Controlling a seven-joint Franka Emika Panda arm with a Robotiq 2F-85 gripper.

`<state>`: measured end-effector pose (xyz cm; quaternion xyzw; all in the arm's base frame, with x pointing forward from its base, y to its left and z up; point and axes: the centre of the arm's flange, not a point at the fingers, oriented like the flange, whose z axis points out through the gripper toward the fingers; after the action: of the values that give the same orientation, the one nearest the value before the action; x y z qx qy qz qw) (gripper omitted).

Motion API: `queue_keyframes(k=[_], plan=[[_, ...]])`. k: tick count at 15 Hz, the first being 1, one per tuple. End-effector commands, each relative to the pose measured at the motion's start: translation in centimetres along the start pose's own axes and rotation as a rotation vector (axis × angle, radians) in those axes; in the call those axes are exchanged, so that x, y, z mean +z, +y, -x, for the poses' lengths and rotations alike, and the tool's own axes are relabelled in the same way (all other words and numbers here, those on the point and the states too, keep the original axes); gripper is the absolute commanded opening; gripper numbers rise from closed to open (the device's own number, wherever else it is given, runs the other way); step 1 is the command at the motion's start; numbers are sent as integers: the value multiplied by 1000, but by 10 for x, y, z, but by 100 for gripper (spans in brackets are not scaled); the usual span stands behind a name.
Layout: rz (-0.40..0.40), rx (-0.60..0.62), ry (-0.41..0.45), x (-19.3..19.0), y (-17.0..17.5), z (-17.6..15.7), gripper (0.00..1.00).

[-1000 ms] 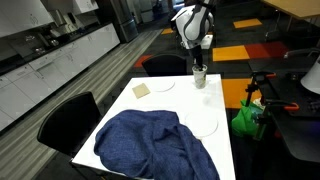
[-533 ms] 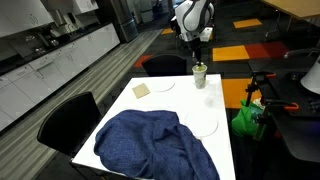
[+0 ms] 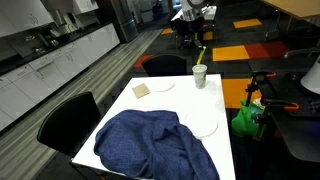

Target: Remove the marker from the cup and put it on the table

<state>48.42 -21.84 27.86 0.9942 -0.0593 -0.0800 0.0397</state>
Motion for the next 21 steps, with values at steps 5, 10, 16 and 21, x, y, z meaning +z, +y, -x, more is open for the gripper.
queue_keyframes(k=[5, 10, 16, 21], plan=[[129, -120, 178, -78, -38, 45, 5], [158, -221, 378, -81, -76, 23, 5], [152, -235, 590, -56, -114, -2, 5], [131, -197, 632, -13, -131, -17, 5]])
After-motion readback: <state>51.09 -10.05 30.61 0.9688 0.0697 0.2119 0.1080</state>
